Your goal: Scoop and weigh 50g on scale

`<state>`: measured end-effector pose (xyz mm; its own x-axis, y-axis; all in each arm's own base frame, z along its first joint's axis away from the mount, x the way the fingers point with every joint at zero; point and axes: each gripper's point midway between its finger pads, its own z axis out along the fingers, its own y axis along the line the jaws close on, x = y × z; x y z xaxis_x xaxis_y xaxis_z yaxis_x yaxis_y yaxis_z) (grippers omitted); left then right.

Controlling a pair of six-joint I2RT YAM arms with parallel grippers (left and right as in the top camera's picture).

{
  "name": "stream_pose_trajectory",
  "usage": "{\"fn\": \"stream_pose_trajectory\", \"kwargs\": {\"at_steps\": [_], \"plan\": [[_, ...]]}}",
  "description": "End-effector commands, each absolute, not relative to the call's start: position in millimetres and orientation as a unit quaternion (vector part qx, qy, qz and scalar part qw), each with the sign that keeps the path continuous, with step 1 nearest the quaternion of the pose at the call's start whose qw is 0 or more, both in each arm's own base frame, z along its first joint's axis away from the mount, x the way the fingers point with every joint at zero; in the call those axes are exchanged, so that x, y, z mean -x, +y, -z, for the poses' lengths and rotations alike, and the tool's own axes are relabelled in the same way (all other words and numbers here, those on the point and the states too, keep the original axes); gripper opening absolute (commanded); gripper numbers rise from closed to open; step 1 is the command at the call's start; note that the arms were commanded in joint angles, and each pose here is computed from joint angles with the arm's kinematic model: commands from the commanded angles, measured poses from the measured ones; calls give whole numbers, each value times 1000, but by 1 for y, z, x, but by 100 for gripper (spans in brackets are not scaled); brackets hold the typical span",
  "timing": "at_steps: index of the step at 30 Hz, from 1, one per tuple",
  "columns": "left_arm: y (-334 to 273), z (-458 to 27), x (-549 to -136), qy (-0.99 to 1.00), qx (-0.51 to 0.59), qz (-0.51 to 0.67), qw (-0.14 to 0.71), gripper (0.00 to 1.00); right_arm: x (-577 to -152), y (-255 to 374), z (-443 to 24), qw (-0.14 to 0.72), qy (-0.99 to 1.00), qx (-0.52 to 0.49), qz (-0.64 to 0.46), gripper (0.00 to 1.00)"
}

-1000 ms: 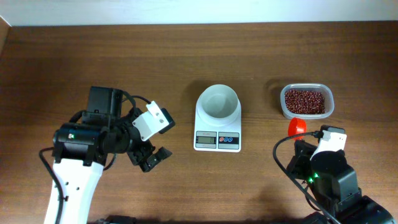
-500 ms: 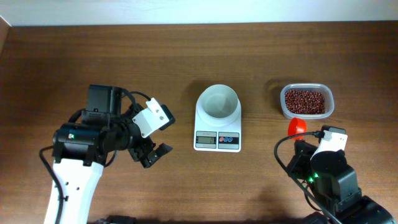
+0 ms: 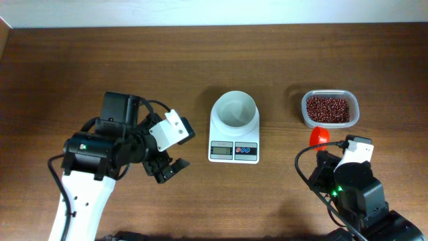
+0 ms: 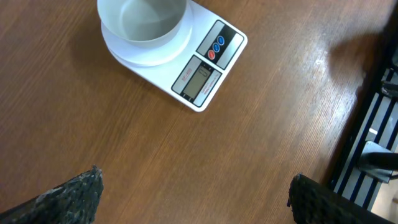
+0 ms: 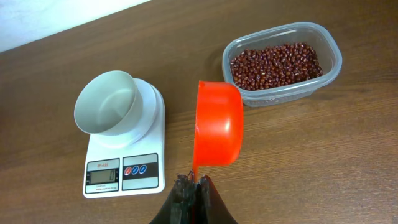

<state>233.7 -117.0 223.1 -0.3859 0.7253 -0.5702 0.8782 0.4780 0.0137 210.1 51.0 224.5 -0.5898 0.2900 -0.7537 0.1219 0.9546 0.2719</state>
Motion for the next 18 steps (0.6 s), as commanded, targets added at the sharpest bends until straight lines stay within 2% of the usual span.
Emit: {"fn": "stream_pose_trajectory", "kwargs": {"at_steps": [1, 18], "plan": [[-116, -220, -231, 814, -502, 140, 256, 99, -211, 50, -230, 443, 883, -121, -98, 4], [-113, -219, -233, 827, -485, 135, 251, 99, -211, 50, -230, 442, 883, -121, -98, 4]]}}
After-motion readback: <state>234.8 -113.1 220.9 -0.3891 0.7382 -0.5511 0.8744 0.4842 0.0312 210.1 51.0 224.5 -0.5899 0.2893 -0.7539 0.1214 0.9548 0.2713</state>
